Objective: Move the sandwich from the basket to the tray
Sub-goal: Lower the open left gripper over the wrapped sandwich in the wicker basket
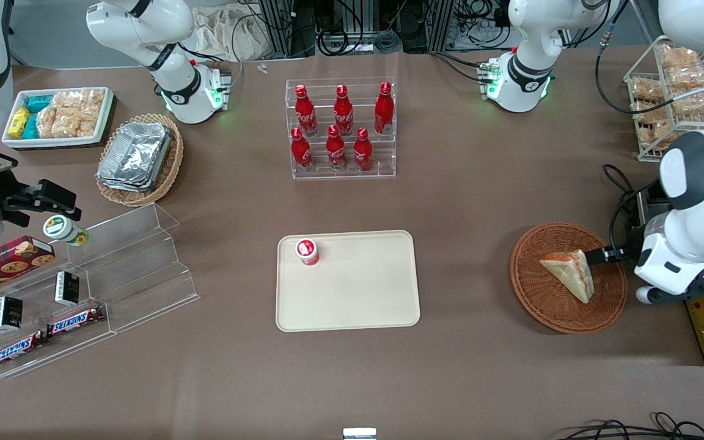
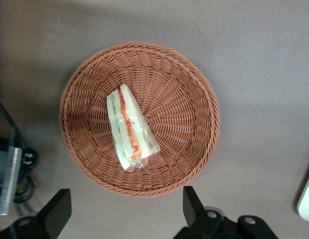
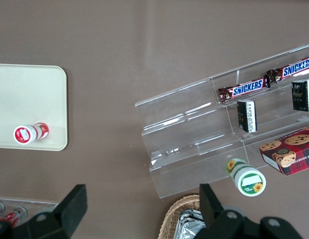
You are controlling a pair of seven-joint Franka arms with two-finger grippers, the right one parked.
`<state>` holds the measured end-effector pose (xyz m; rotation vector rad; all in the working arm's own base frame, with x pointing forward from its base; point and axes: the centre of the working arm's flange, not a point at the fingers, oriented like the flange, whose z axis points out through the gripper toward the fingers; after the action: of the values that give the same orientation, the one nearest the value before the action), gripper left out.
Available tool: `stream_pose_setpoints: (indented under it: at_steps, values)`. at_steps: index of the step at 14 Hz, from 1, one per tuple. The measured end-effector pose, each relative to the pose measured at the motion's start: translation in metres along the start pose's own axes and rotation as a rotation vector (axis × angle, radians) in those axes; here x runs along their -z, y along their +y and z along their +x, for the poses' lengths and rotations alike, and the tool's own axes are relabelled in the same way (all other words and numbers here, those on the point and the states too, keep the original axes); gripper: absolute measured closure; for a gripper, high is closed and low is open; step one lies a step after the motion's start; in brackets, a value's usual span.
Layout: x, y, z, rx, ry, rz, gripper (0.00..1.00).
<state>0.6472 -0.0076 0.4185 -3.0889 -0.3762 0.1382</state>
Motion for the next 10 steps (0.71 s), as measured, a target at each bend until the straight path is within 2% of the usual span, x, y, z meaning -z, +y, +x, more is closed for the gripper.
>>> stream_pose_setpoints:
  at_steps: [4,6,8,10]
  values:
    - [-0.048,0.001,-0.002,0.201,0.023,-0.011,0.0]
    - [-0.069,-0.003,0.0,0.292,0.021,-0.014,0.0]
    - [-0.087,-0.008,0.004,0.324,0.02,-0.016,0.0]
    - [-0.106,-0.009,0.004,0.339,0.036,-0.025,0.0]
